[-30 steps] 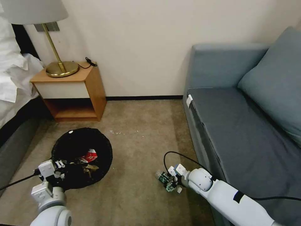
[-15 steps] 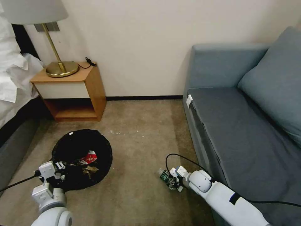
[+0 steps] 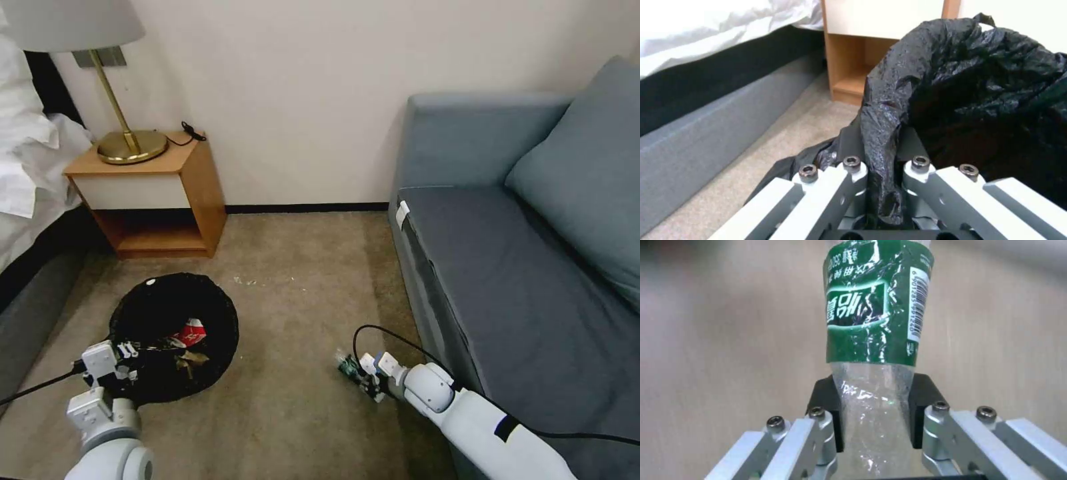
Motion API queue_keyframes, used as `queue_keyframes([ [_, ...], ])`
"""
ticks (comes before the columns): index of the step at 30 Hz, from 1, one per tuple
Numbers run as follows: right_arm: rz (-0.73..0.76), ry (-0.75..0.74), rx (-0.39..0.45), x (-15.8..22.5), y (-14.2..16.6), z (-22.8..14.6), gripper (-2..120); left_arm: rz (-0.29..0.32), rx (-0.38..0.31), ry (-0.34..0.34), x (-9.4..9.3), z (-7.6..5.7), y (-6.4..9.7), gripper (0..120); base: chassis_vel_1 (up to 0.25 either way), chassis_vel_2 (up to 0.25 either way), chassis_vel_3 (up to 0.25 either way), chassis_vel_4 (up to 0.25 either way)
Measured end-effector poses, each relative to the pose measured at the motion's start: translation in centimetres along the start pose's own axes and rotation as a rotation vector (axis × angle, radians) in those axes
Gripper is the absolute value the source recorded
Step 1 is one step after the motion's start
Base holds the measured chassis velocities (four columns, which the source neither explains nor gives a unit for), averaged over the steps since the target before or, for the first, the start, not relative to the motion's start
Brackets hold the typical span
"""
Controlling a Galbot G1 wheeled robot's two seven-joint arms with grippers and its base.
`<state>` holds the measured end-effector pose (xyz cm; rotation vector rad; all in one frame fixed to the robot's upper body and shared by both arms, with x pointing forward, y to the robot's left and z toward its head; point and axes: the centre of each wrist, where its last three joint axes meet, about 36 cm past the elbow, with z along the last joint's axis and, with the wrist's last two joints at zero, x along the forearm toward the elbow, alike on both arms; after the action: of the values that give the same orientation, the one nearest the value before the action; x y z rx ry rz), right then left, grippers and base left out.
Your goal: Pick up the trash bin, then pick up the garbage on the floor and place it into the trash bin.
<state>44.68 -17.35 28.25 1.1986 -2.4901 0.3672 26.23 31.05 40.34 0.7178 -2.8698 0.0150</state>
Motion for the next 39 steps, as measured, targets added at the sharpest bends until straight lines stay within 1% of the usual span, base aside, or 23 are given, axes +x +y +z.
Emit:
queue_keyframes([
  [1, 0.000, 0.000, 0.000, 0.0, 0.0, 0.0, 26, 0.000, 0.000, 0.000, 0.0, 0.0, 0.0, 5, 0.000, 0.000, 0.000, 0.000],
  [3, -0.031, -0.190, -0.036, -0.8, 0.4, -3.4, 26, 0.005, 0.003, 0.006, 0.0, 0.0, -0.1, 5, 0.000, 0.000, 0.000, 0.000],
  [4, -0.074, -0.309, -0.072, -1.3, 0.9, -6.0, 26, 0.007, 0.005, 0.011, 0.0, 0.0, -0.2, 5, 0.000, 0.000, 0.000, 0.000],
  [5, -0.074, -0.309, -0.072, -1.3, 0.9, -6.0, 26, 0.007, 0.005, 0.011, 0.0, 0.0, -0.2, 5, 0.000, 0.000, 0.000, 0.000],
  [6, -0.115, -0.405, -0.090, -1.8, 1.5, -8.2, 26, 0.011, 0.006, 0.014, 0.0, 0.0, -0.3, 5, 0.000, 0.000, 0.000, 0.000],
  [8, -0.178, -0.532, -0.103, -3.2, 2.8, -11.2, 26, 0.017, 0.008, 0.018, 0.1, 0.0, -0.4, 5, 0.000, 0.000, 0.000, 0.000],
  [9, -0.178, -0.532, -0.103, -3.2, 2.8, -11.2, 26, 0.017, 0.008, 0.018, 0.1, 0.0, -0.4, 5, 0.000, 0.000, 0.000, 0.000],
  [12, -0.250, -0.612, -0.100, -5.3, 5.2, -12.7, 26, 0.024, 0.011, 0.022, 0.2, -0.1, -0.6, 5, 0.000, 0.000, 0.000, 0.000],
  [13, -0.250, -0.612, -0.100, -5.3, 5.2, -12.7, 26, 0.024, 0.011, 0.022, 0.2, -0.1, -0.6, 5, 0.000, 0.000, 0.000, 0.000],
  [15, -0.272, -0.634, -0.083, -6.3, 6.7, -12.8, 26, 0.028, 0.015, 0.019, 0.3, -0.4, -0.8, 5, 0.000, 0.000, 0.000, 0.000],
  [16, -0.279, -0.646, -0.063, -6.9, 8.2, -13.0, 26, 0.031, 0.018, 0.015, 0.4, -0.6, -0.9, 5, 0.000, 0.000, 0.000, 0.000],
  [17, -0.279, -0.646, -0.063, -6.9, 8.2, -13.0, 26, 0.031, 0.018, 0.015, 0.4, -0.6, -0.9, 5, 0.000, 0.000, 0.000, 0.000],
  [20, -0.251, -0.651, -0.043, -8.4, 11.6, -12.8, 26, 0.040, 0.029, 0.015, 0.7, -1.0, -1.3, 5, 0.000, 0.000, 0.000, 0.000],
  [25, -0.213, -0.630, -0.031, -8.9, 13.2, -12.1, 26, 0.047, 0.041, 0.016, 1.1, -1.3, -1.7, 5, 0.000, 0.000, 0.000, 0.000],
  [27, -0.195, -0.615, -0.028, -8.9, 13.4, -11.7, 32, 0.051, 0.048, 0.015, 1.2, -1.5, -1.7, 5, 0.000, 0.000, 0.000, 0.000],
  [28, -0.195, -0.615, -0.028, -8.9, 13.4, -11.7, 32, 0.051, 0.048, 0.015, 1.2, -1.5, -1.7, 5, 0.000, 0.000, 0.000, 0.000],
  [31, -0.171, -0.594, -0.030, -8.6, 13.1, -11.1, 45, 0.058, 0.059, 0.018, 1.3, -1.9, -1.8, 5, 0.000, 0.000, 0.000, 0.000],
  [32, -0.171, -0.594, -0.030, -8.6, 13.1, -11.1, 45, 0.058, 0.059, 0.018, 1.3, -1.9, -1.8, 5, 0.000, 0.000, 0.000, 0.000],
  [34, -0.165, -0.588, -0.033, -8.6, 13.1, -10.8, 57, 0.066, 0.075, 0.026, 1.4, -2.1, -1.8, 5, 0.000, 0.000, 0.000, 0.000],
  [35, -0.165, -0.588, -0.033, -8.6, 13.1, -10.8, 57, 0.066, 0.075, 0.026, 1.4, -2.1, -1.8, 5, 0.000, 0.000, 0.000, 0.000],
  [37, -0.162, -0.588, -0.036, -8.5, 13.0, -10.7, 67, 0.069, 0.084, 0.032, 1.4, -2.1, -1.9, 5, 0.000, 0.000, 0.000, 0.000],
  [38, -0.162, -0.588, -0.036, -8.5, 13.0, -10.7, 67, 0.069, 0.084, 0.032, 1.4, -2.1, -1.9, 5, 0.000, 0.000, 0.000, 0.000],
  [39, -0.164, -0.589, -0.034, -8.5, 13.0, -10.8, 72, 0.070, 0.085, 0.033, 1.4, -2.1, -1.9, 5, 0.000, 0.000, 0.000, 0.000],
])
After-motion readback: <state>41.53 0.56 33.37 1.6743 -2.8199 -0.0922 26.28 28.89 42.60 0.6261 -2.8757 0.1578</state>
